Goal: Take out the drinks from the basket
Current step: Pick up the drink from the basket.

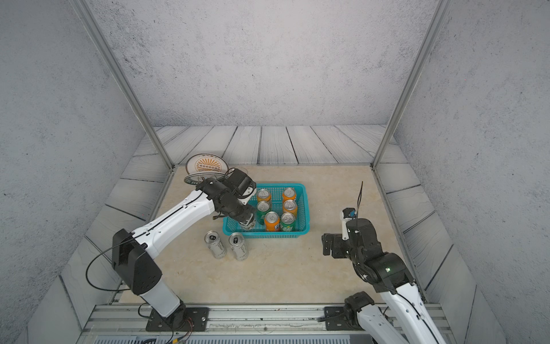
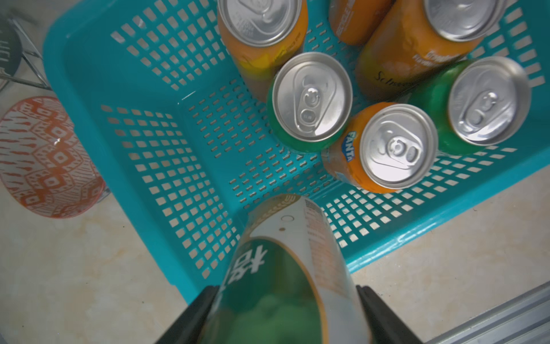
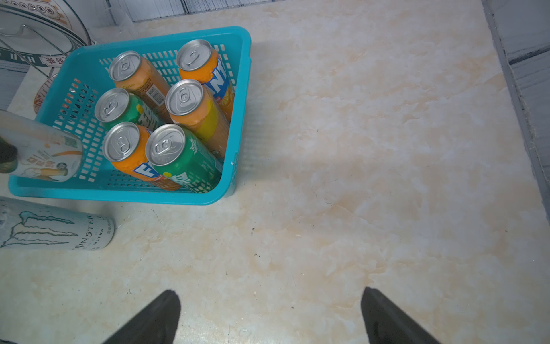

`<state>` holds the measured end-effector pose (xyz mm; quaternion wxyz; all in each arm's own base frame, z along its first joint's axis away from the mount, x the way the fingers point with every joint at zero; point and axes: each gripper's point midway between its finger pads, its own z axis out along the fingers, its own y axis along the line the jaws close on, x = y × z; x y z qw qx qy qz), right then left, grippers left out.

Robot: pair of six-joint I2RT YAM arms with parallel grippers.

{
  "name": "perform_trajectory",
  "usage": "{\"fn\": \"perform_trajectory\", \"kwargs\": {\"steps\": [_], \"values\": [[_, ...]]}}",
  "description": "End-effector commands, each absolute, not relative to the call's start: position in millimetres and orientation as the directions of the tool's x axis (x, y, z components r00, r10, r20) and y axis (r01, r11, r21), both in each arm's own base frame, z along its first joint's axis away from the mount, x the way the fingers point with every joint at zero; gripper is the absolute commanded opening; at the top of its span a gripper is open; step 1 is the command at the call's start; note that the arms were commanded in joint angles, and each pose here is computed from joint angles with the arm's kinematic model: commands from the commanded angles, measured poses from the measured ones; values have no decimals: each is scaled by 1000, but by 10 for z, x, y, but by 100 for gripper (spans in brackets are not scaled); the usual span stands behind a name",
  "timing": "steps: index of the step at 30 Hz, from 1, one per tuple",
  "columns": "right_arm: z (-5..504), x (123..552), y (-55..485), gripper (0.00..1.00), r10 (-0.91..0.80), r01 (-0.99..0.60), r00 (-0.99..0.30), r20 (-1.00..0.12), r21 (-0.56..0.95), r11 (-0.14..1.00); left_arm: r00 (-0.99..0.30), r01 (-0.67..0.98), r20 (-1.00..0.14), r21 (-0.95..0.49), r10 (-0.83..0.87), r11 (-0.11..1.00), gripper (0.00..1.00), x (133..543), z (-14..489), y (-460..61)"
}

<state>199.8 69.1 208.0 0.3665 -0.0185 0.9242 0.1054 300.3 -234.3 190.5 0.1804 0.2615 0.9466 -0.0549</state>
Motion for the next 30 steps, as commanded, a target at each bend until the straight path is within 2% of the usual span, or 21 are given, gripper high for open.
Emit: {"fn": "perform_trajectory", "kwargs": {"steps": [1, 15, 30], "values": [[2065, 1968, 702, 99, 50, -112, -735, -676, 194, 975, -766, 510, -462, -13, 448, 860, 64, 2958, 2305, -2352], [2100, 1973, 701, 99, 49, -114, -732, -680, 192, 975, -670, 567, -586, -9, 456, 823, 63, 2581, 2809, -2521], [2095, 1979, 708, 99, 48, -115, -733, -678, 193, 974, -628, 633, -559, 37, 541, 773, 63, 2241, 2632, -2836]]}}
